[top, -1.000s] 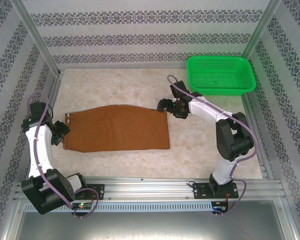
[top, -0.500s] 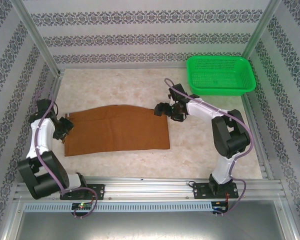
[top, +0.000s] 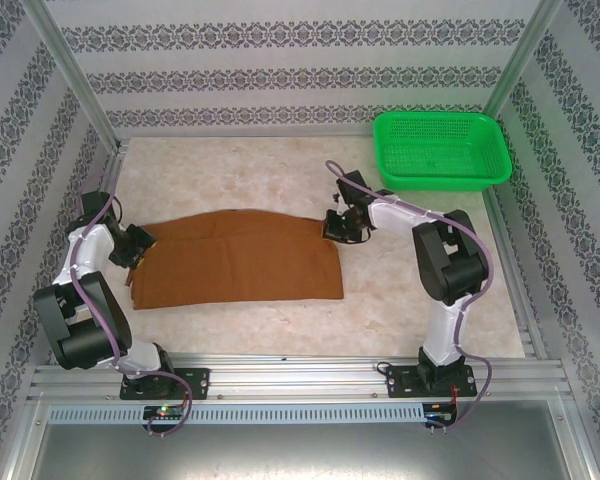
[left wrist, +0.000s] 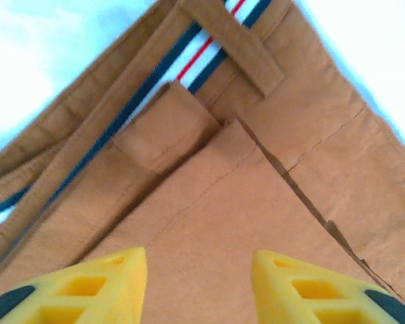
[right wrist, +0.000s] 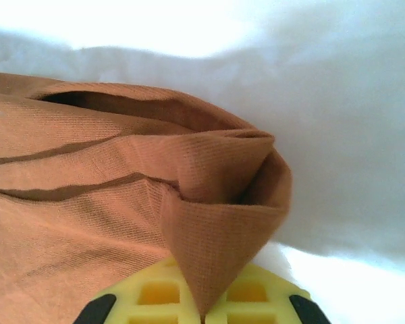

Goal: Roll up the long pants

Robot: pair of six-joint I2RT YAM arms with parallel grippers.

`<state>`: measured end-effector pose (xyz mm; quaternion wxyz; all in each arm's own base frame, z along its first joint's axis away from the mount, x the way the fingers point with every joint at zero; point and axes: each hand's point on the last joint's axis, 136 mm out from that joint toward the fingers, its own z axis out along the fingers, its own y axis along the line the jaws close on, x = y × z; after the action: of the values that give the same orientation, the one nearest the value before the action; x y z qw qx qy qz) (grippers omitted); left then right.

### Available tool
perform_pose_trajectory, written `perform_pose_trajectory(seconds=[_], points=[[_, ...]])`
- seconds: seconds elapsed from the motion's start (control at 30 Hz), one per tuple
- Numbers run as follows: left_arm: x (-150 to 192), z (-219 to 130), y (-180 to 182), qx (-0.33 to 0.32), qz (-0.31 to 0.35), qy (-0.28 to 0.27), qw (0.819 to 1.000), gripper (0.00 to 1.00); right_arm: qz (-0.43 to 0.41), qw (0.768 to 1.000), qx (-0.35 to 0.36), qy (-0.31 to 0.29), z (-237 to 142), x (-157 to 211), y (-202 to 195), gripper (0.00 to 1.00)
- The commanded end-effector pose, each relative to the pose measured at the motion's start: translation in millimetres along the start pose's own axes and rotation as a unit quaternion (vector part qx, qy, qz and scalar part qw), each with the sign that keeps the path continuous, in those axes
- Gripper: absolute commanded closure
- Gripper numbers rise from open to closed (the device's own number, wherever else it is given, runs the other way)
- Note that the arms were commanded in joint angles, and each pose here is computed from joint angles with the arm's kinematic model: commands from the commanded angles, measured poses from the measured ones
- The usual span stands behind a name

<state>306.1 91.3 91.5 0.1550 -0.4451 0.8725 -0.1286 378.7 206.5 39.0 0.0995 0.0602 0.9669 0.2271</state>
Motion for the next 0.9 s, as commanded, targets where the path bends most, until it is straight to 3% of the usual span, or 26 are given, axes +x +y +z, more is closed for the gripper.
perform_pose_trajectory(seconds=[0.0,0.13,0.17,0.2,0.27,0.33,0.67,0.73,0.83,0.87], points=[[7,-3,-4,0.004,0.039,0.004,0.999,0.53,0.012,0.997,0.075,-0.026,-28,-1,-50,1.00],[18,14,-7,0.017,0.042,0.024,0.999,0.52,0.017,0.995,0.098,-0.028,-36,1,-72,1.00],[21,17,-8,0.014,0.048,0.028,0.998,0.52,0.020,0.993,0.111,-0.027,-37,0,-77,0.97],[25,22,-10,0.014,0.058,0.037,0.998,0.52,0.021,0.993,0.116,-0.025,-37,0,-80,0.87],[30,30,-12,0.003,0.071,0.045,0.996,0.52,0.023,0.993,0.112,-0.022,-35,0,-79,0.84],[33,38,-16,0.003,0.083,0.055,0.995,0.52,0.028,0.994,0.099,-0.023,-33,-2,-74,0.69],[44,74,-59,0.049,0.122,0.092,0.987,0.55,0.038,0.996,0.074,-0.012,-23,-5,-65,0.67],[48,75,-66,0.061,0.124,0.095,0.986,0.68,0.038,0.997,0.073,-0.011,-23,-6,-64,0.67],[50,73,-76,0.083,0.120,0.097,0.985,1.00,0.037,0.996,0.075,-0.009,-22,-6,-64,0.67],[51,72,-77,0.085,0.118,0.098,0.984,1.00,0.038,0.996,0.078,-0.007,-22,-5,-64,0.67]])
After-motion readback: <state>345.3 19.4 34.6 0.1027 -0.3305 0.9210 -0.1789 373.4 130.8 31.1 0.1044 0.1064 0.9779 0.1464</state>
